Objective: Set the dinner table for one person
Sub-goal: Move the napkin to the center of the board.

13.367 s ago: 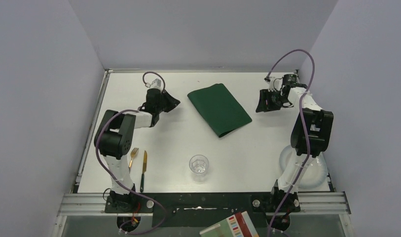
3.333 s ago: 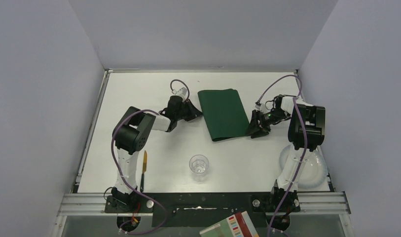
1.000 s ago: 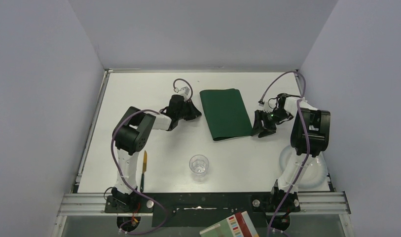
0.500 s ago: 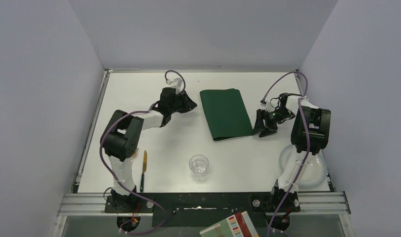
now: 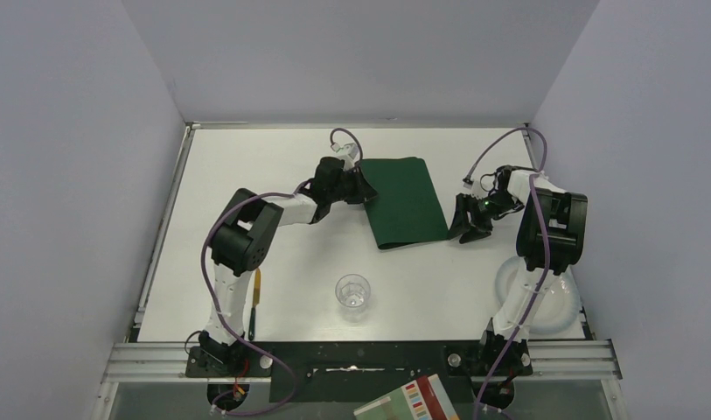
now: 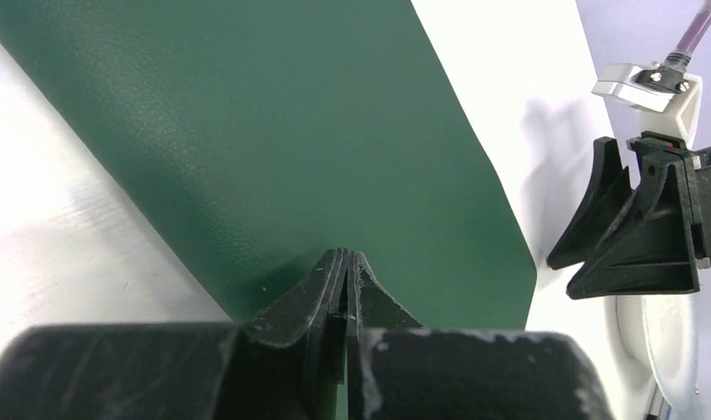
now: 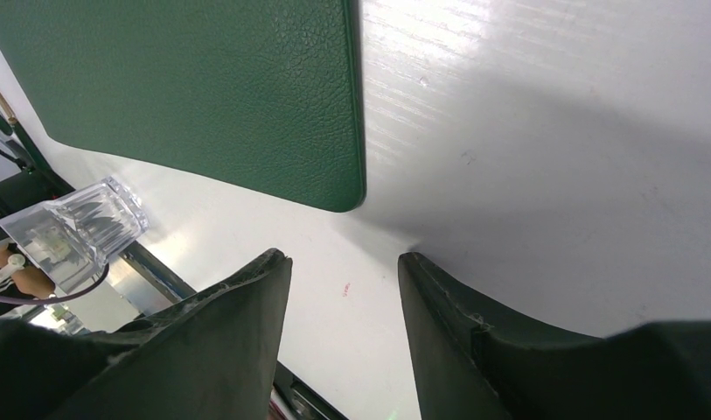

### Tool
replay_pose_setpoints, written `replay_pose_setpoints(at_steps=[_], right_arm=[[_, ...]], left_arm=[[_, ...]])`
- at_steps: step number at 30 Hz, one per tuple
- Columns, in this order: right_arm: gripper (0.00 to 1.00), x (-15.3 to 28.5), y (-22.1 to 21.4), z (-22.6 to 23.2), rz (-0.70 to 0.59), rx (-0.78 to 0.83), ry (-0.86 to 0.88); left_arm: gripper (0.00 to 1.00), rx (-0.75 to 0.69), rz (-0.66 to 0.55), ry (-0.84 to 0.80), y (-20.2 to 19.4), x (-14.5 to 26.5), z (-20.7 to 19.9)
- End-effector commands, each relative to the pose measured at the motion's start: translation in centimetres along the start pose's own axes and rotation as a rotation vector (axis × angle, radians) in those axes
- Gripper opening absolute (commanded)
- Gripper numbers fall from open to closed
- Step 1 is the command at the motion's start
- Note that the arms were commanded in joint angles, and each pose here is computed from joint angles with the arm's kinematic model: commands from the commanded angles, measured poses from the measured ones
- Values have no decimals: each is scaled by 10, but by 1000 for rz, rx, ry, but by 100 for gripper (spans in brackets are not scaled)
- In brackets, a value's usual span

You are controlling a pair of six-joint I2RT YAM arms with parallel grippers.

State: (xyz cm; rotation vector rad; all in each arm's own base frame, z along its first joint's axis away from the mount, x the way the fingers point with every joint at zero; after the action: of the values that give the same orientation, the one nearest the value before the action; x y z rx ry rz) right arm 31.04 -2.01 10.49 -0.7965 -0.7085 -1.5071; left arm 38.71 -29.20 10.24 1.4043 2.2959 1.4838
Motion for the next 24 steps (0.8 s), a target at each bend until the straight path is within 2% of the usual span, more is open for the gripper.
replay_pose_setpoints(at_steps=[1,7,10,12,24], right_arm=[[53,-38,13,-57,-33,115,-274],[53,-38,15,-57,-36,111,-270],[60,-39,15,-56,-36,108,-261],[60,-39,17,-56,-38,103,-257],[59,-48,24,-51,-27,89,-252]], left_arm=[[0,-25,-24,5,10,-7,4],[0,2,35,78,-16,-5,21],[0,25,62,97,-30,-2,27],[0,32,74,103,-36,-1,30],[0,49,89,110,-46,-2,34]])
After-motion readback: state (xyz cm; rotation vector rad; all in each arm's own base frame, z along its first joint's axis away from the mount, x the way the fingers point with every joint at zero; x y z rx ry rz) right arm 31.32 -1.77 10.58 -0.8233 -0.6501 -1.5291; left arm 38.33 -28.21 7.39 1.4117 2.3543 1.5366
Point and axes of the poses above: each gripper's point midway between its finger pads, its own x axis back along the fingers, its own z axis along the line the jaws close on, y = z × x, the point moved 10 cm from there along x, back along the fingers, and after that the axes turned 9 degrees about -x, right-handed, at the moved point
